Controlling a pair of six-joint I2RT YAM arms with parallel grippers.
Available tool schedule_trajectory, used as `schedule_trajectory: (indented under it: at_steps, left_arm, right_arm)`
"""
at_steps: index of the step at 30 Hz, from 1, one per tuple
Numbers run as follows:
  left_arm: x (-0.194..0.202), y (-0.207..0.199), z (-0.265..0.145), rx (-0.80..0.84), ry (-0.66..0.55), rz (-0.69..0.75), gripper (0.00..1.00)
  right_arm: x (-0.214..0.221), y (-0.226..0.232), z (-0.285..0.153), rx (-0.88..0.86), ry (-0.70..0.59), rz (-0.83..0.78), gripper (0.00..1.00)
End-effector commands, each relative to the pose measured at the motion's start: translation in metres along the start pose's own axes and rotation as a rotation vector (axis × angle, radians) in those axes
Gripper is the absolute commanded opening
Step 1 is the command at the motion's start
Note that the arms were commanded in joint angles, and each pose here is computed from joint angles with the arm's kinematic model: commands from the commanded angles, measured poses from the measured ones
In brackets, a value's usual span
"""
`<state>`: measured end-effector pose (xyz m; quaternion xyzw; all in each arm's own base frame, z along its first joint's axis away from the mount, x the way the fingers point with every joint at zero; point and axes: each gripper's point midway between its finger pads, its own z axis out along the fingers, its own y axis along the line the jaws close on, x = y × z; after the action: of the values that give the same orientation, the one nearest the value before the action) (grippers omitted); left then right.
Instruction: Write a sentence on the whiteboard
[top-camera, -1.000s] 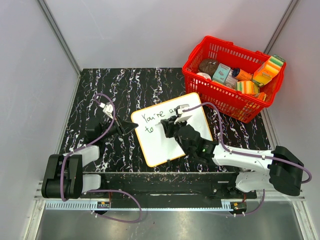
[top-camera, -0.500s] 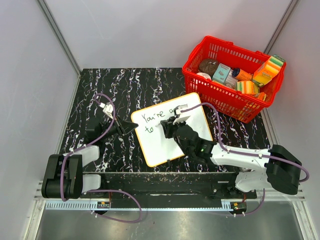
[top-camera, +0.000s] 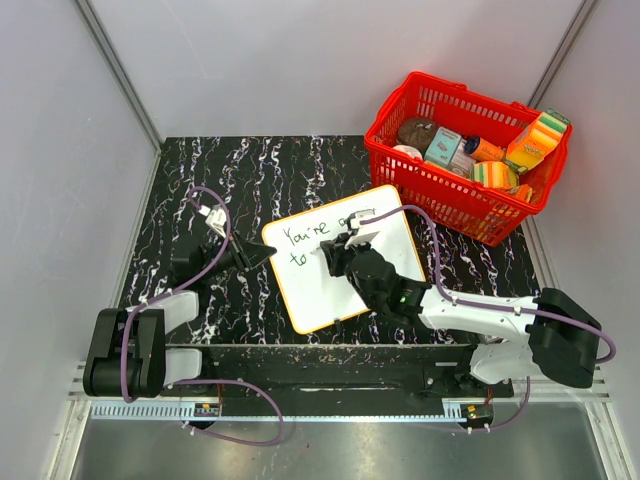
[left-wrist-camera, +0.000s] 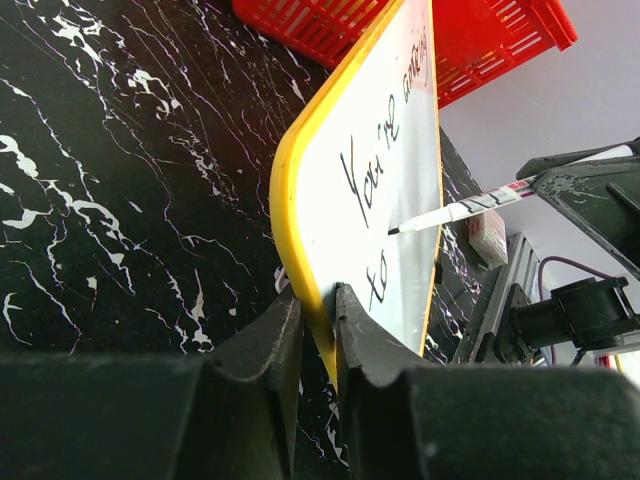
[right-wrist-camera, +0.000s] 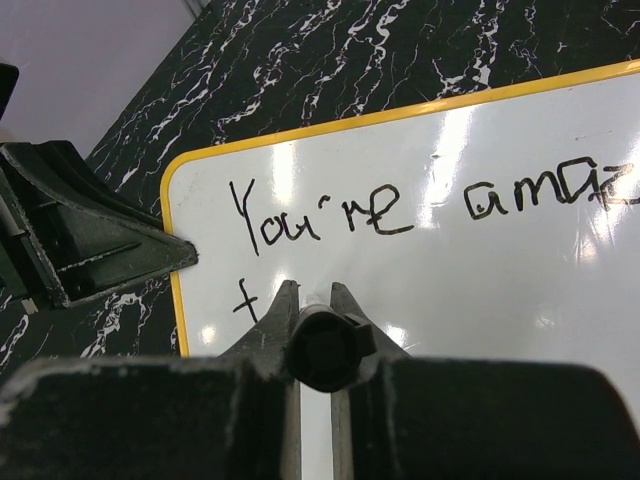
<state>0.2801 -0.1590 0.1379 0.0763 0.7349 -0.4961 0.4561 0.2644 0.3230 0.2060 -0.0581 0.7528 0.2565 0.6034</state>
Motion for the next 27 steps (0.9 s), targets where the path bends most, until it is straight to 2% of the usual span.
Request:
schedule_trajectory:
  at_steps: [1, 27]
  left_arm:
    - [-0.001, 0.005, 0.002, -0.007, -0.004, 0.075, 0.00]
    - [-0.001, 0.005, 0.002, -0.005, -0.004, 0.076, 0.00]
  right_arm:
    - [-0.007, 0.005, 0.005, -0.013, -0.014, 0.016, 0.00]
    - [0.014, 0.000, -0.006, -0.042, 0.053, 0.018, 0.00]
